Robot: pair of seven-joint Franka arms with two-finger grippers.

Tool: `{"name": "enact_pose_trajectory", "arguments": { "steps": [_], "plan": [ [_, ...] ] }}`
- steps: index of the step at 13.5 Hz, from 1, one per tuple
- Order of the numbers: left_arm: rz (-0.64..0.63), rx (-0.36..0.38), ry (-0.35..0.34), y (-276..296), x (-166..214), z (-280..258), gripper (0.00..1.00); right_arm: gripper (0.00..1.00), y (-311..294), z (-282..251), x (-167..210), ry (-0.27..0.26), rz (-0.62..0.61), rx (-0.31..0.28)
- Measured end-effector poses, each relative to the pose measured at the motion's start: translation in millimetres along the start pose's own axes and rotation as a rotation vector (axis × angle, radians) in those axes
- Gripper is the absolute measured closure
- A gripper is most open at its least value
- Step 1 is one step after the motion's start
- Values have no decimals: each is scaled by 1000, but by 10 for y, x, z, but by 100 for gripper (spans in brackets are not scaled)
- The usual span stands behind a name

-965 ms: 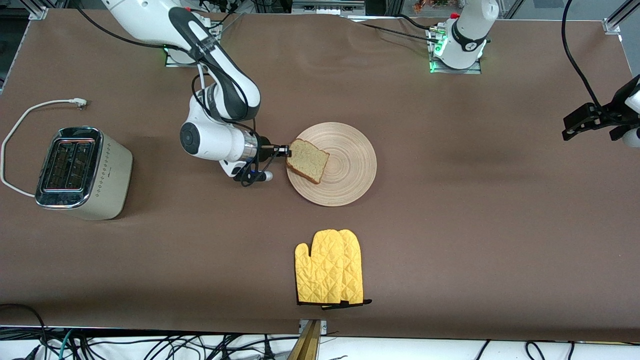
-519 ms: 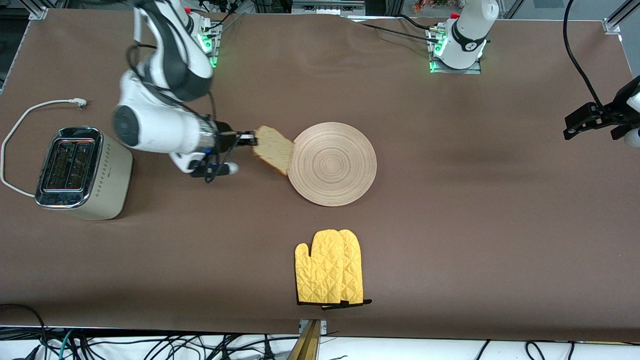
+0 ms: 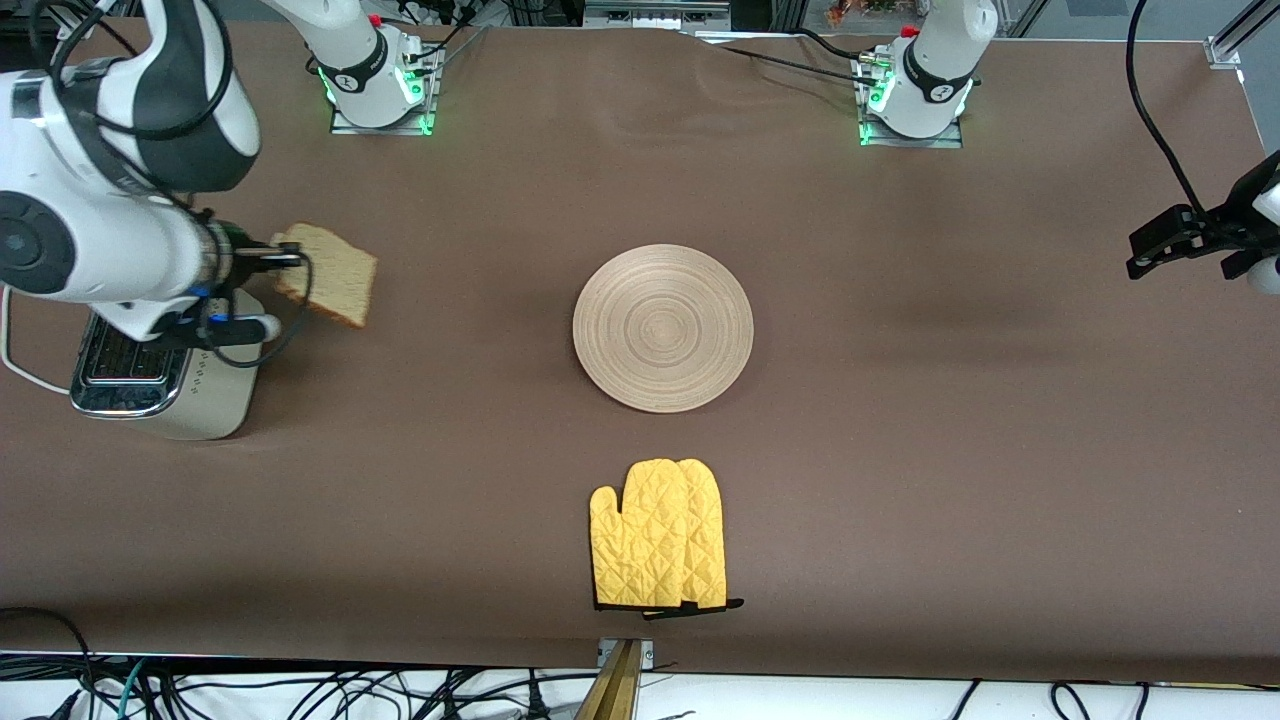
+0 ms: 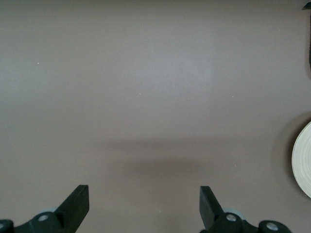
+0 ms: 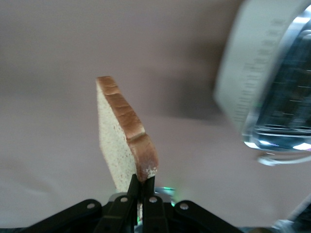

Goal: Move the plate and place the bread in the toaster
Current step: 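Lift the bread and carry it above the toaster with the right gripper, then lower the bread into the toaster slot with the right gripper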

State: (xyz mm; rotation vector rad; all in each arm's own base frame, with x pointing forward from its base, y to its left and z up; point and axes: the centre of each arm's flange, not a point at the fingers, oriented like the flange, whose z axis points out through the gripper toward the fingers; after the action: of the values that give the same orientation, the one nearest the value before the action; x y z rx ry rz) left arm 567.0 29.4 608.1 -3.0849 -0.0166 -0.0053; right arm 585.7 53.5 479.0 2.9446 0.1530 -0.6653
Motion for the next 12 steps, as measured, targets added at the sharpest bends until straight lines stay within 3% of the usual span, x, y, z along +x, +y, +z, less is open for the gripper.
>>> {"name": "enact_pose_trajectory", "arguments": {
  "steps": [3,4,7,12],
  "plan": [
    [0,0,-1,0,-1,0,0,95,850,54,-106,-29,22,-30],
    [0,0,-1,0,-1,0,0,95,996,55,-137,-40,32,-74],
    [0,0,-1,0,-1,1,0,95,1089,28,-160,-57,44,-176],
    [0,0,-1,0,-1,1,0,95,1305,-13,-147,-28,45,-249]
  ]
}}
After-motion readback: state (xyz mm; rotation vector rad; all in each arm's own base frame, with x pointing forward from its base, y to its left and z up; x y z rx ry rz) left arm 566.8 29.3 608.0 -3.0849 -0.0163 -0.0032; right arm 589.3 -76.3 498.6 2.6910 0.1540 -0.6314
